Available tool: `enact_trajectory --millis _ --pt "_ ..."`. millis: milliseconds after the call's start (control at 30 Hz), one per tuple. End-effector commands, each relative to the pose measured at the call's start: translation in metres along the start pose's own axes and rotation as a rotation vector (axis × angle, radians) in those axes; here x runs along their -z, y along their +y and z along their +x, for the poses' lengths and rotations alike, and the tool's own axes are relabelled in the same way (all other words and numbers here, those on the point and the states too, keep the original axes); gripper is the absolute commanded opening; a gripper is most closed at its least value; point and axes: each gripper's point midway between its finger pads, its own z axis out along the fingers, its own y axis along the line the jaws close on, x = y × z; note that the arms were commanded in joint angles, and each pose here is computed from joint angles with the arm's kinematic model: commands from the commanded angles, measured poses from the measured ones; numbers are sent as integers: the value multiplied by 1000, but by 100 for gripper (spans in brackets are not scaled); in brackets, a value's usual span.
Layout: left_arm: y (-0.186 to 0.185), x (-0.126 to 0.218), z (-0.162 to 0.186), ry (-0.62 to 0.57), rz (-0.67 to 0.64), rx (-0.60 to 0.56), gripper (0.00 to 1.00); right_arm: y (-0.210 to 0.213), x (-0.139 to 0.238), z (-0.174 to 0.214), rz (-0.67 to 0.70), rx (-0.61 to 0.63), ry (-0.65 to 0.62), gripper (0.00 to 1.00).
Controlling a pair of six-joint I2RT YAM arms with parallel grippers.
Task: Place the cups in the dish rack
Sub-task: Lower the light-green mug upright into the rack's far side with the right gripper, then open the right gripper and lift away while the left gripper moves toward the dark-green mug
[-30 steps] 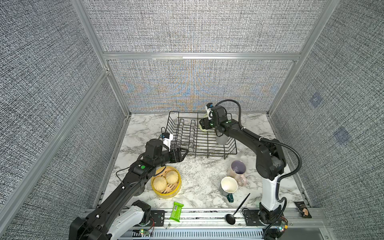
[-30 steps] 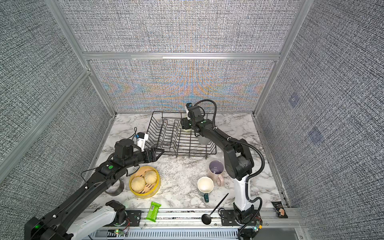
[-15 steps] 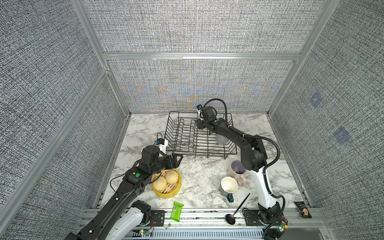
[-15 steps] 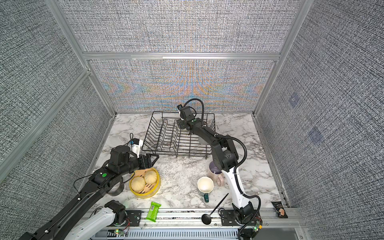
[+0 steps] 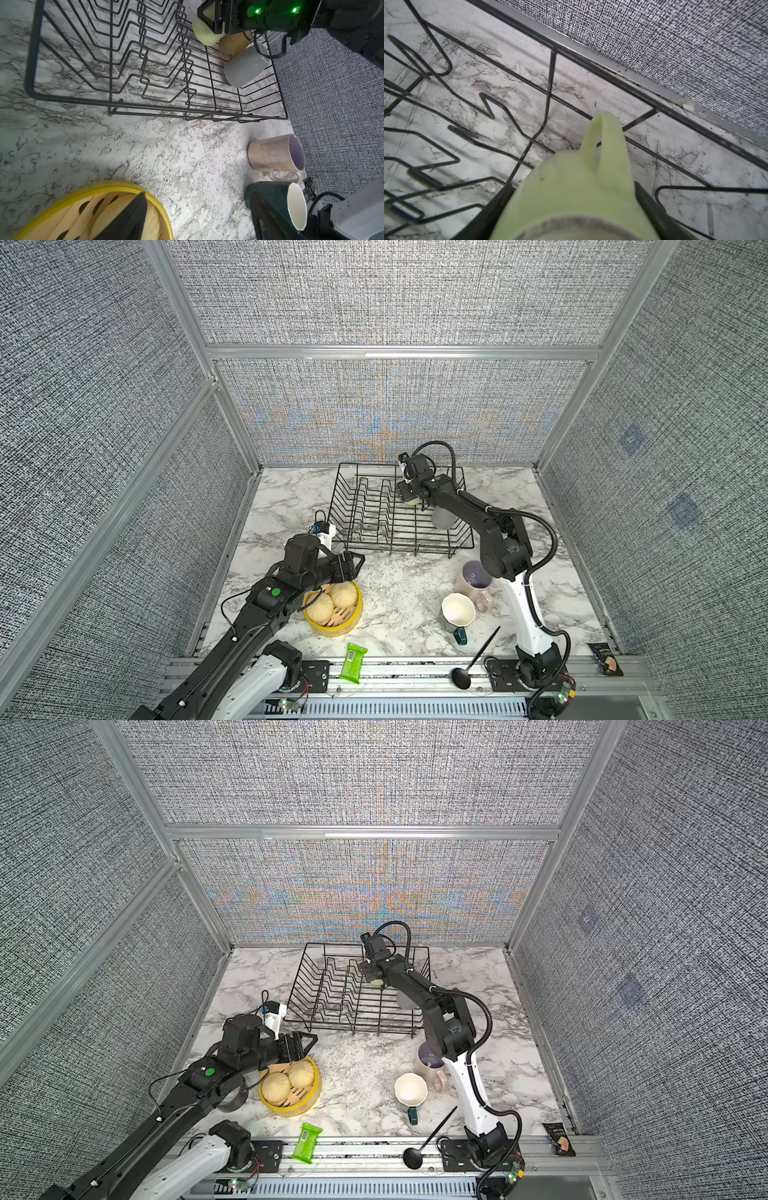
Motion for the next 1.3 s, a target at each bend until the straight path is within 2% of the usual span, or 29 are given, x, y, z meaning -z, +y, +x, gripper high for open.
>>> enact_trajectory --millis 0,200,367,567,733,933,1067,1267 --pt "-5 0 -7 -17 17 -1 79 0 1 -7 9 -16 -31 75" --pt "-8 2 -6 -5 24 0 78 2 -11 0 -18 -31 -13 77" --pt "-10 5 -5 -20 48 11 79 -4 -7 -2 11 -54 -19 94" --pt "-35 0 -2 6 198 -24 78 -4 24 -19 -28 -80 -68 98" --pt "-53 -7 4 58 274 -58 76 -9 69 -44 -25 -76 -123 99" --pt "-74 -20 22 107 254 -158 75 -25 144 -66 -35 -151 -232 99" --pt "-85 -34 36 151 263 -192 75 -46 185 -54 24 -179 -296 99" --pt "-107 -56 53 212 289 -249 74 -83 234 -2 163 -227 -361 99"
